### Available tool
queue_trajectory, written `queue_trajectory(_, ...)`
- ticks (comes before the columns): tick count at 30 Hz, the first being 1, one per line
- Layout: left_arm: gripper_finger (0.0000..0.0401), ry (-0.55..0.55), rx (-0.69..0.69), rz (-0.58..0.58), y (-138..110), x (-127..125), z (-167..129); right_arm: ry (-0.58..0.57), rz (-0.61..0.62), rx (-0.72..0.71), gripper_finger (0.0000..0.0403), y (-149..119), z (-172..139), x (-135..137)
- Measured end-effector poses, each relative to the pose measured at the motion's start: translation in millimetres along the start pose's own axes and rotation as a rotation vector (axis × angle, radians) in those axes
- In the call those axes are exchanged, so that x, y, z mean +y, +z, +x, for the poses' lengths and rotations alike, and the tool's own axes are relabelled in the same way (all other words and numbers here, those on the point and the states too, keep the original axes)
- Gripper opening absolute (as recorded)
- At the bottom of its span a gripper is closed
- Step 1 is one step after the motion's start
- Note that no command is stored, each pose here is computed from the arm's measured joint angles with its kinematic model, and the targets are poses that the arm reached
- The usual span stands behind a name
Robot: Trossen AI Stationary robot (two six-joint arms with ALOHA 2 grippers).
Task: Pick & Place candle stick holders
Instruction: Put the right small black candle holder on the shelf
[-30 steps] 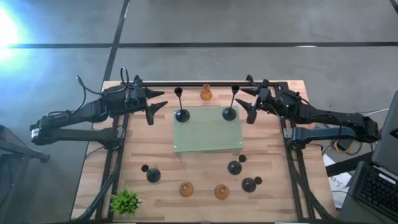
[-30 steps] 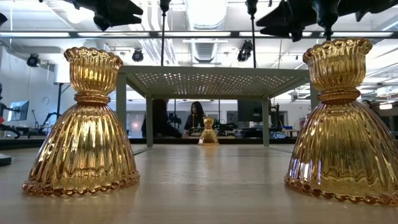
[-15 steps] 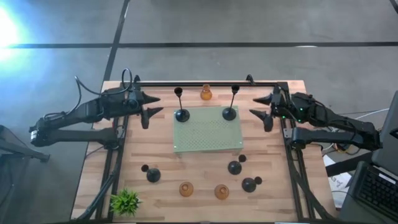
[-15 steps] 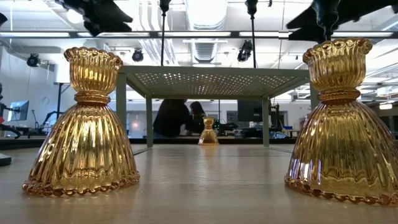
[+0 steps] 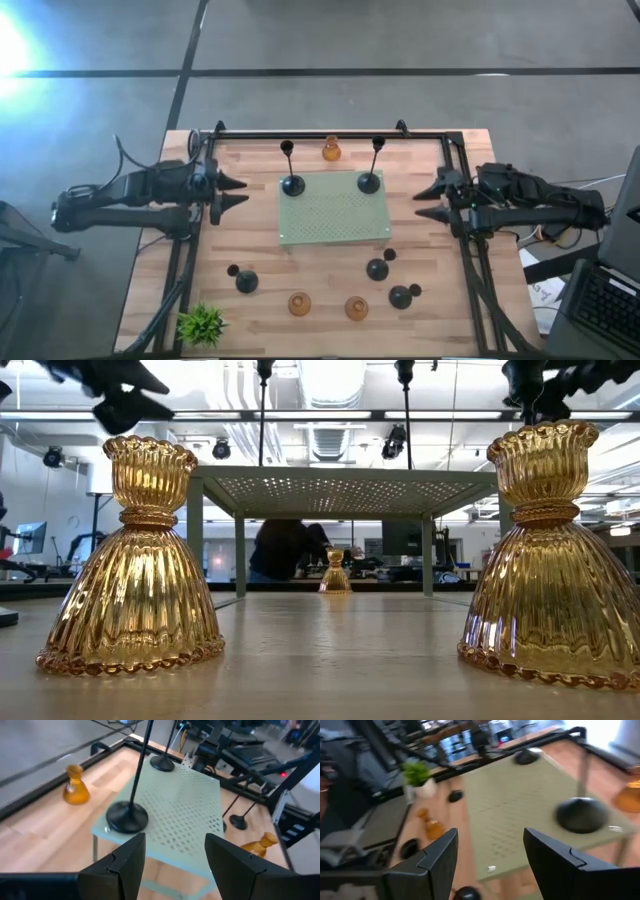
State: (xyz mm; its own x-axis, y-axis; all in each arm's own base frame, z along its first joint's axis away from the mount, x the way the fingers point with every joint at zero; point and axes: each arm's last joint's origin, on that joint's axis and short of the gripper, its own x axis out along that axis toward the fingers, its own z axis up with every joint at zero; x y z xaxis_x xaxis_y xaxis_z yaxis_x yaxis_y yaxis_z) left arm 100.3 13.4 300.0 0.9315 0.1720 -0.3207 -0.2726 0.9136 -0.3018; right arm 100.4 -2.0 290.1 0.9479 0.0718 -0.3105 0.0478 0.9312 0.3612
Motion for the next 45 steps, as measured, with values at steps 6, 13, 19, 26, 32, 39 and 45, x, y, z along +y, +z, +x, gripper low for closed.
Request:
queue_trajectory(6, 0.0209, -0.050, -0.010, -0.092, -32, 3, 4, 0.022, 0.009, 0.046, 0.0206, -7, 8, 16)
queue_trajectory(13, 0.0209, -0.083, -0.024, -0.123, -45, 2, 1, -0.007, 0.021, 0.116, 0.0197, -25, 21, 41)
queue_trajectory(19, 0.0209, -0.072, -0.020, -0.134, -55, 1, 7, -0.069, 0.003, 0.144, 0.0196, -44, 31, 65)
queue_trajectory(26, 0.0209, -0.071, -0.032, -0.149, -79, 1, 22, -0.156, -0.018, 0.141, 0.0196, -65, 41, 83)
queue_trajectory(32, 0.0209, -0.038, -0.049, -0.138, -83, 3, 25, -0.196, 0.007, 0.166, 0.0196, -77, 51, 90)
queue_trajectory(39, 0.0209, -0.024, -0.069, -0.106, -80, 3, 24, -0.164, 0.142, 0.333, 0.0196, -88, 49, 92)
queue_trajectory(45, 0.0209, 0.011, -0.083, -0.100, -81, 4, 24, -0.202, 0.298, 0.526, 0.0196, -104, 36, 93)
